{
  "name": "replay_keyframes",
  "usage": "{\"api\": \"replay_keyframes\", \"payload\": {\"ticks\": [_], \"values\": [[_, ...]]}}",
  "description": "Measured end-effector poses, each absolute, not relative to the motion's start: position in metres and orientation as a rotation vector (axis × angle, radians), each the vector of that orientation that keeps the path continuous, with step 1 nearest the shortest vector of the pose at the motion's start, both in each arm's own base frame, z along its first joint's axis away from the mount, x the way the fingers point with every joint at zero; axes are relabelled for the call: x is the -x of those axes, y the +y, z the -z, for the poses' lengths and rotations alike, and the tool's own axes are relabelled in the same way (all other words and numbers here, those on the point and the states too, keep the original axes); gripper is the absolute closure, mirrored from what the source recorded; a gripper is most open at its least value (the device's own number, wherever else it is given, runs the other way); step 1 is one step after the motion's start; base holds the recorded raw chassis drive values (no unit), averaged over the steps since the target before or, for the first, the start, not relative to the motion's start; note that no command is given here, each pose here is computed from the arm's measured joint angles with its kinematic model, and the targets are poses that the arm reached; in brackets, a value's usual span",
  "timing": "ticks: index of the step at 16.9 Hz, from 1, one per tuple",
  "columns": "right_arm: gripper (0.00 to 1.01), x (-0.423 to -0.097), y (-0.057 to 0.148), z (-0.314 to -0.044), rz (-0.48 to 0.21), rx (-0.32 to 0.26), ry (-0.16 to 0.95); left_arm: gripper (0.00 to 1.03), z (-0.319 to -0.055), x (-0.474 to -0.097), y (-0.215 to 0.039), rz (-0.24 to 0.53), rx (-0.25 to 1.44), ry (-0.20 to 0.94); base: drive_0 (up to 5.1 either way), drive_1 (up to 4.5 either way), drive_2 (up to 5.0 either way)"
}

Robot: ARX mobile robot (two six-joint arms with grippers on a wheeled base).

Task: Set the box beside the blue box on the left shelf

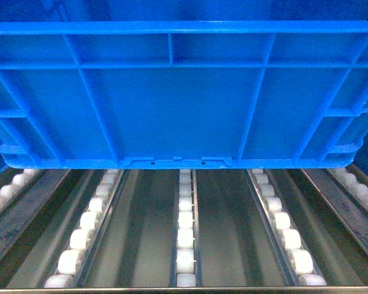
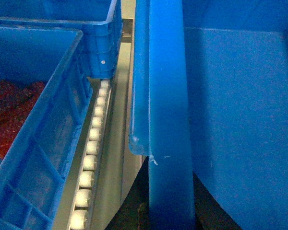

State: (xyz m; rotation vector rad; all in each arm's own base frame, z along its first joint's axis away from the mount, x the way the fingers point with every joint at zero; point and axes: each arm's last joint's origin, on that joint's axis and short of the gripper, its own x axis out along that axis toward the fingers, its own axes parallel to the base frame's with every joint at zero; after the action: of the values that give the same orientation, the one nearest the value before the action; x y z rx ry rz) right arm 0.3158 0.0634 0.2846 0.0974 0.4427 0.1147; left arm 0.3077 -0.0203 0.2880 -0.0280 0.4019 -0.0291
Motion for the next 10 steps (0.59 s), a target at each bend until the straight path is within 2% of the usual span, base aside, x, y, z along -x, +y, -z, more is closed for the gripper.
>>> {"api": "replay_keyframes", "payload": {"ticks": [10], "values": [[0.94, -0.3158, 0.0634, -0.2846, -0.115, -0.097, 0.443, 0.97, -0.2880, -0.3077, -0.0203, 0.029, 0.028, 0.402, 0.0, 0.00, 0.0]]}}
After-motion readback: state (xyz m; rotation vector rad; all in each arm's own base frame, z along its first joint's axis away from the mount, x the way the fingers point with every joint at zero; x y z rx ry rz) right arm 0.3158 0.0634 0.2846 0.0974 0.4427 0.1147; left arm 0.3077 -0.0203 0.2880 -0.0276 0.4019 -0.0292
